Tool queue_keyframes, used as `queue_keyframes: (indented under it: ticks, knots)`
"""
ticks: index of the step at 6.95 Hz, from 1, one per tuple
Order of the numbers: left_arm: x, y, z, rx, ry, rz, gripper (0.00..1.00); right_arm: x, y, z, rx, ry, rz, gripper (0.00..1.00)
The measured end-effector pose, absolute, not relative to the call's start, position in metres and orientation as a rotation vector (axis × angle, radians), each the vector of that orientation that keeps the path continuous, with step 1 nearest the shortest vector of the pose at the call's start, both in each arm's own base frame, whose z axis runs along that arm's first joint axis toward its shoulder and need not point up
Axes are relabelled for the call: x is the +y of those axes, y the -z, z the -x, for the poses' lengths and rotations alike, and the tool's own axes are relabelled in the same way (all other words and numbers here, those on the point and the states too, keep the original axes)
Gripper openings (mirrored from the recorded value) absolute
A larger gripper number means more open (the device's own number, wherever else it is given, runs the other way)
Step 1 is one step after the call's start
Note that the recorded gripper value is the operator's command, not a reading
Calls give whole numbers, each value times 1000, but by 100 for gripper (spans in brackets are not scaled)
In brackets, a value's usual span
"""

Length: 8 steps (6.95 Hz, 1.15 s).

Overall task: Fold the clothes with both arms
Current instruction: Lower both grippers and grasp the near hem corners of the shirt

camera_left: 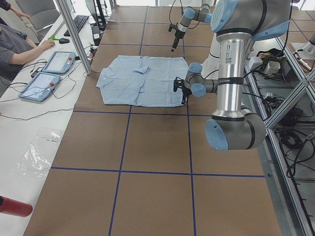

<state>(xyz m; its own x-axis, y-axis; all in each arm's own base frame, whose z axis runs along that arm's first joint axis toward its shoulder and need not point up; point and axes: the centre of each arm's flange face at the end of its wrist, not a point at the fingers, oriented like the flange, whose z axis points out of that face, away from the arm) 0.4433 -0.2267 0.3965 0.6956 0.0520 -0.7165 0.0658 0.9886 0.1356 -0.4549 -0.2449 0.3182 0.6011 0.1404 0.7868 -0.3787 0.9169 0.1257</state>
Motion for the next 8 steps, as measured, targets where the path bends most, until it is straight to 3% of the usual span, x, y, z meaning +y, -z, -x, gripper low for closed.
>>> queue_keyframes:
  ticks: [1, 2, 5, 8]
  knots:
    - [-227, -396, -443, 803, 8, -156, 0, -226, -324, 467, -863, -323, -297, 57]
    - [-227, -396, -444, 804, 8, -157, 0, -207, -329, 478, -842, -335, -303, 55]
    - [-227, -395, -443, 807, 10, -157, 0, -173, -349, 506, -790, -327, -328, 55]
    - [-227, -395, -442, 807, 11, -158, 0, -161, -357, 516, -777, -310, -345, 38]
